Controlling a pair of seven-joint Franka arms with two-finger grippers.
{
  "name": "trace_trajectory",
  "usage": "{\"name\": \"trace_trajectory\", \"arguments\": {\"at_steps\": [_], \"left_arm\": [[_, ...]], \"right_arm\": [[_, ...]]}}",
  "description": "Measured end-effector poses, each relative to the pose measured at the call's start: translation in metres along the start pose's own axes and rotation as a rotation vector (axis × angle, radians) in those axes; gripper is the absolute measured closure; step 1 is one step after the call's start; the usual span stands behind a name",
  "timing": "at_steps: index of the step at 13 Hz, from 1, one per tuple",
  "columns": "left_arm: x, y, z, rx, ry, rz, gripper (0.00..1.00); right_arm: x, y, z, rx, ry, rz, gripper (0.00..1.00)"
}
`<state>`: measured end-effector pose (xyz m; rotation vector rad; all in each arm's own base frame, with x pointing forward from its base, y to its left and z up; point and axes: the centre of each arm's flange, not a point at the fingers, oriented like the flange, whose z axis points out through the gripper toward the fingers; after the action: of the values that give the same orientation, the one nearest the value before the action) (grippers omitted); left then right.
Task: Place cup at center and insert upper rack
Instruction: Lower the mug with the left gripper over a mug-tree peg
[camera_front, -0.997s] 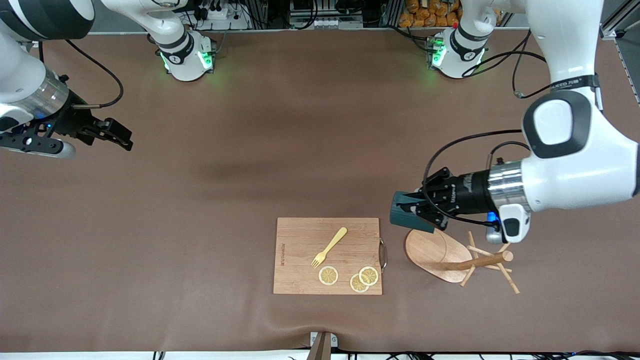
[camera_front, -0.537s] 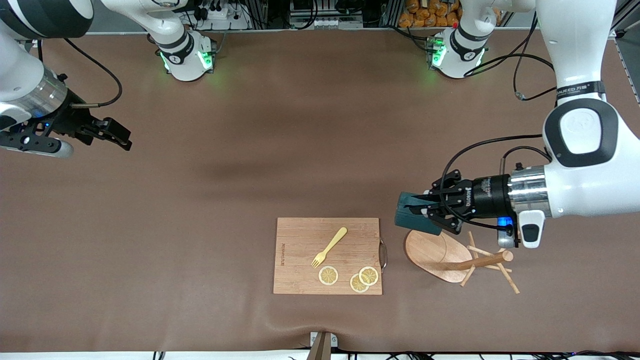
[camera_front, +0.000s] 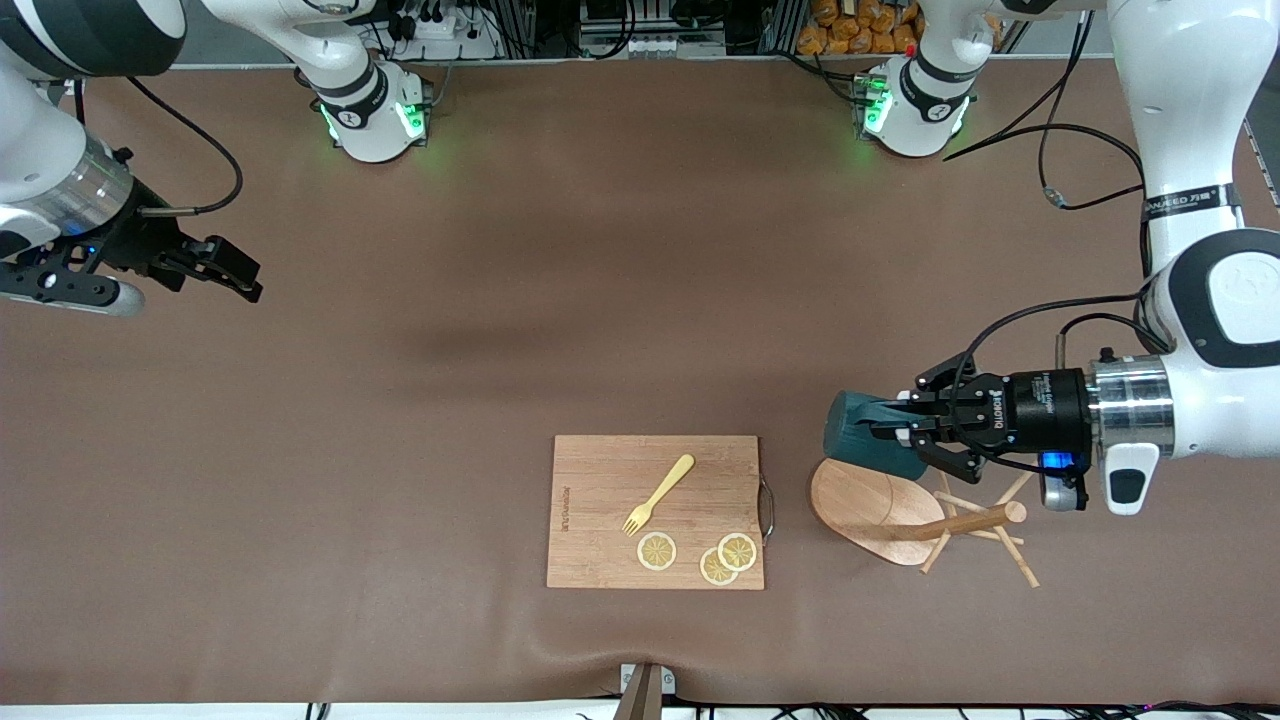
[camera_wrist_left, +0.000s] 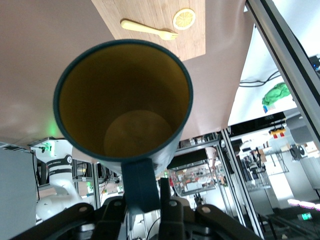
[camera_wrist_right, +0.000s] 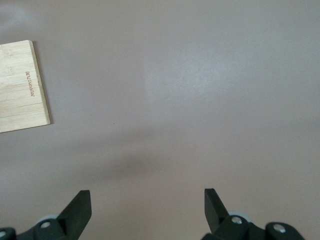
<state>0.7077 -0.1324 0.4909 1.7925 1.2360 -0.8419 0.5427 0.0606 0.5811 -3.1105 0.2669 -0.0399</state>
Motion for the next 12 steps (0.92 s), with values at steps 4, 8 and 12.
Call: {"name": "trace_trajectory", "arguments": {"at_steps": [4, 8, 12], "left_arm": [[0.002, 0.002, 0.002, -0.021, -0.048, -0.007, 0.79], [0.028, 0.004, -0.012, -0.075, -0.102, -0.05, 0.79], [0.062, 0.005, -0.015, -0.131, -0.171, -0.062, 0.79]], "right_arm": [[0.001, 0.002, 0.0, 0.0, 0.001, 0.007, 0.0], [0.0, 0.001, 0.0, 0.001, 0.001, 0.006, 0.0], [-0.001, 0.0, -0.002, 0.002, 0.004, 0.005, 0.0]]}}
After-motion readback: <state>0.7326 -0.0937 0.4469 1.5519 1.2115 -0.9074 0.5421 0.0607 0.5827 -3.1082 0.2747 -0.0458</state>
